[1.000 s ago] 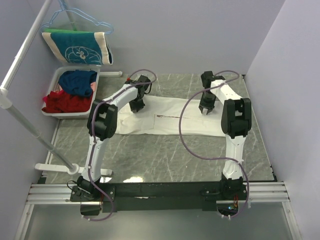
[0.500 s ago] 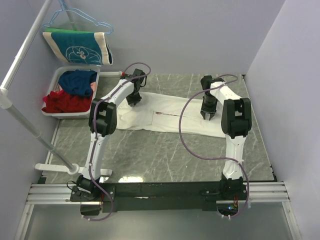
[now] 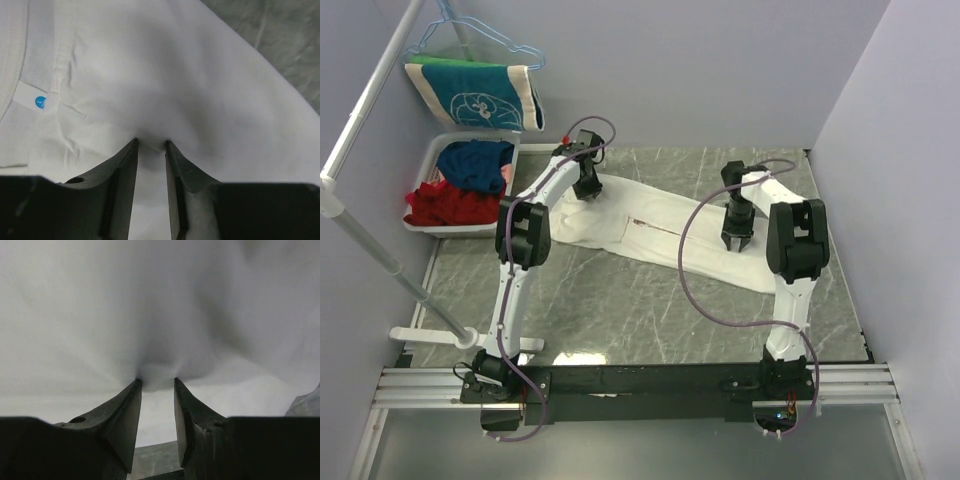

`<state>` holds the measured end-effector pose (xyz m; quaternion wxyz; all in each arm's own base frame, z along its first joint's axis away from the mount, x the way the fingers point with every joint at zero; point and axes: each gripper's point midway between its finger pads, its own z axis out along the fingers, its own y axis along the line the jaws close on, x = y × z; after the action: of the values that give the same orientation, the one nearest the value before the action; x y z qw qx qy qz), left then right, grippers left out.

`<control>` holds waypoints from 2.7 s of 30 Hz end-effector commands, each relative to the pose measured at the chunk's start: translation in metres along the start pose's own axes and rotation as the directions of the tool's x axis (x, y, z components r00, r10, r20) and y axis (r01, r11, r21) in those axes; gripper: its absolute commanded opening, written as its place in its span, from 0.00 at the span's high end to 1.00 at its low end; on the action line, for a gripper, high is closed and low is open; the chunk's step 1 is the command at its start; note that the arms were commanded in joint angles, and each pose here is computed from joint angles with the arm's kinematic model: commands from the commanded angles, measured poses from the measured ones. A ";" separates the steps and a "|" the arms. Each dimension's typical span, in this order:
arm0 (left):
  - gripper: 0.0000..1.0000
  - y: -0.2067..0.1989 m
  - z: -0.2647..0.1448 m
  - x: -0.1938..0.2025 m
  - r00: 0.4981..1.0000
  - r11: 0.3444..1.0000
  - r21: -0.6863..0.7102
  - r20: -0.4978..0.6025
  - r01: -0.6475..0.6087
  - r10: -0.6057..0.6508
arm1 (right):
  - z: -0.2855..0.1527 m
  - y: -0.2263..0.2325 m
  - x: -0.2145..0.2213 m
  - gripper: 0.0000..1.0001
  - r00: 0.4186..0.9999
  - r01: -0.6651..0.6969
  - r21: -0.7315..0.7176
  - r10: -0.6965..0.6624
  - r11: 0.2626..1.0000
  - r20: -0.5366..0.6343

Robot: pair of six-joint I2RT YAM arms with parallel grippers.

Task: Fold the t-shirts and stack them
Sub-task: Fold the tshirt

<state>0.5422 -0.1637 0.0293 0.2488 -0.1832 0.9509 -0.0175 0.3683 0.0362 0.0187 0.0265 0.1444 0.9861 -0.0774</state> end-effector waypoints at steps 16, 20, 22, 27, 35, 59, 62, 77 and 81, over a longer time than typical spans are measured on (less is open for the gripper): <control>0.72 -0.122 0.003 -0.043 0.995 0.824 0.566 0.064 0.031 -0.082 | -0.021 0.061 0.134 0.61 0.973 0.176 -0.137 -0.193 0.975 -0.128; 0.75 -0.151 -0.009 -0.059 0.989 0.720 0.693 0.088 0.027 -0.121 | -0.027 0.088 0.161 0.62 0.953 0.252 -0.175 -0.275 0.952 -0.123; 0.76 -0.162 -0.015 -0.058 0.989 0.667 0.744 0.073 0.029 -0.125 | -0.028 0.099 0.169 0.62 0.945 0.280 -0.190 -0.305 0.941 -0.117; 0.74 -0.186 -0.038 -0.064 0.986 0.503 0.864 0.069 0.015 -0.149 | -0.036 0.124 0.184 0.63 0.914 0.378 -0.201 -0.399 0.904 -0.074; 0.59 -0.219 -0.065 -0.046 0.992 0.309 0.951 0.052 -0.015 -0.113 | -0.044 0.178 0.195 0.64 0.850 0.509 -0.244 -0.527 0.825 -0.010; 0.76 -0.080 -0.131 -0.061 0.945 0.885 0.428 0.325 -0.184 0.039 | -0.057 0.196 0.135 0.27 0.777 0.601 -0.067 -0.562 0.797 0.283; 0.77 -0.063 -0.142 -0.044 0.954 0.892 0.419 0.297 -0.168 0.041 | -0.044 0.205 0.136 0.27 0.765 0.623 -0.075 -0.586 0.779 0.268; 0.77 0.027 -0.208 0.004 0.956 0.956 0.291 0.288 -0.030 -0.058 | -0.024 0.290 0.166 0.39 0.882 0.467 -0.342 -0.458 0.815 0.114; 0.74 0.045 -0.231 0.015 0.949 0.959 0.283 0.308 -0.028 -0.063 | -0.041 0.336 0.168 0.40 0.897 0.437 -0.407 -0.423 0.802 0.128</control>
<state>0.4263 -0.1556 0.1952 0.3964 -0.1383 0.8970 -0.1380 0.3033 0.3446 0.0184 0.0616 -0.1213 0.9887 0.0634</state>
